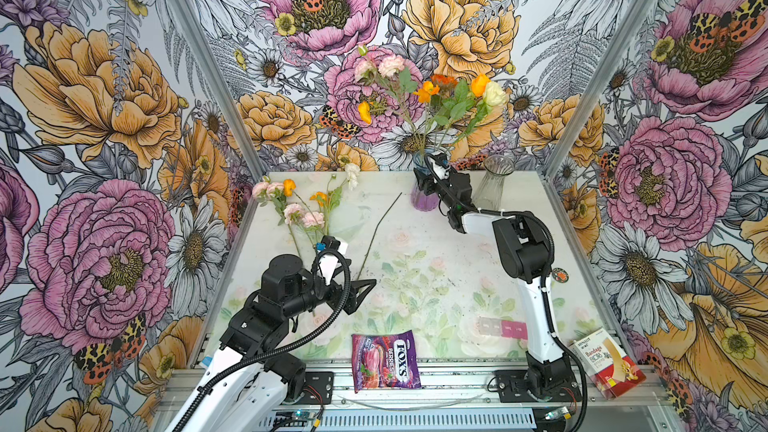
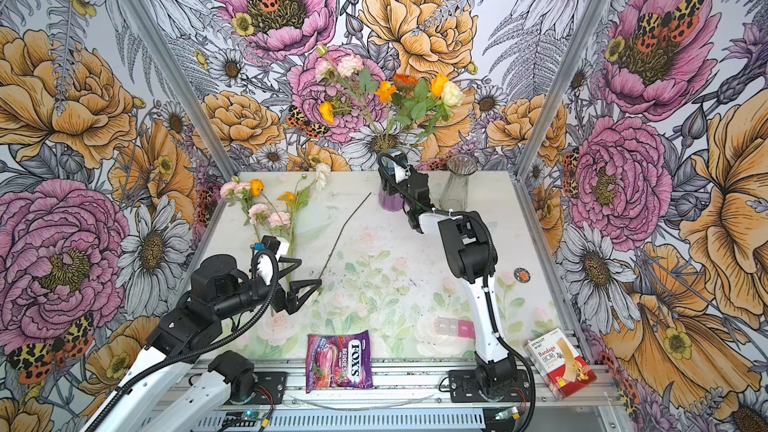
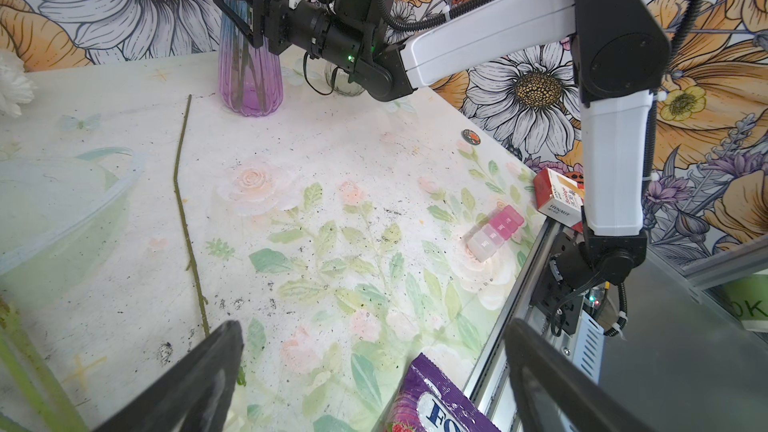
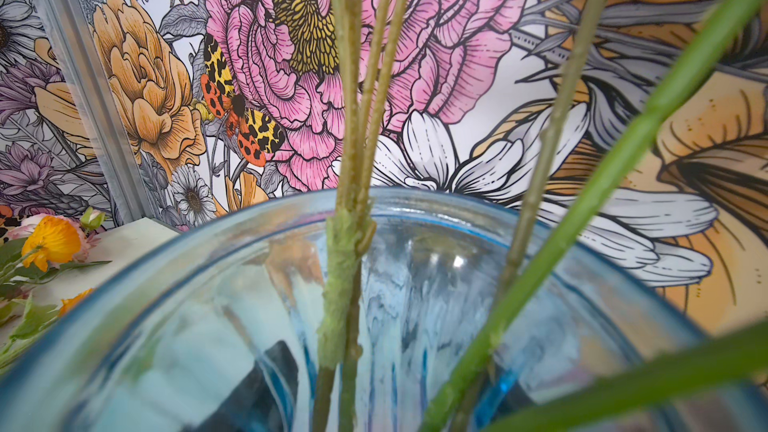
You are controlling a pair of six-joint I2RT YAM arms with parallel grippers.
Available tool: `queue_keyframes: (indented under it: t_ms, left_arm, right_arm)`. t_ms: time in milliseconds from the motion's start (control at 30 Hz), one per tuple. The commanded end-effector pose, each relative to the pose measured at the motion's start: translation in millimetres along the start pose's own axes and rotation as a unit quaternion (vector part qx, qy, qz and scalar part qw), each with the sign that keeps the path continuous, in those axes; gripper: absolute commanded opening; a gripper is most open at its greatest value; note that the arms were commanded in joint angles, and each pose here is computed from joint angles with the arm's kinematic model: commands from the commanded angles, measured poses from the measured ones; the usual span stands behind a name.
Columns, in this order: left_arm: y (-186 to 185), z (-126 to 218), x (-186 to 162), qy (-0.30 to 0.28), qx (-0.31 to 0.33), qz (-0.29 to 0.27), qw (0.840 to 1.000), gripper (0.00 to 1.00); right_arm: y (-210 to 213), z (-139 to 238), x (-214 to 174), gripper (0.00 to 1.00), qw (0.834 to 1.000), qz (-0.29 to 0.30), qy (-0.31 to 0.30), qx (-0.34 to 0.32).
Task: Arrange the flowers into the vase
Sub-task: 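Slide the held blue-purple vase farther from the robot with the right gripper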
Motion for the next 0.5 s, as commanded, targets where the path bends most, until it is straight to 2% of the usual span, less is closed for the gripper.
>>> queue_keyframes:
  t_ms: [0, 467]
  left_arm:
    - [-0.5, -1.0, 1.0, -0.006, -0.01, 0.003, 1.0, 0.99]
    - [0.2, -0.7, 1.6, -0.007, -0.013, 0.006, 1.0, 0.99]
  right_arm:
    - [-5.3, -3.2, 61.4, 0.68, 0.995, 0.014, -0.1, -0.01]
    - [-6.2, 0.0, 63.2, 0.83, 0.995, 0.021, -0.093, -0.013]
Point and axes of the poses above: each gripper's point midway between its finger pads, its own z axis back along the fingers, its own y axis along the line the jaws close on, x = y × z, the point moved 3 cm from there along z, back along the fingers
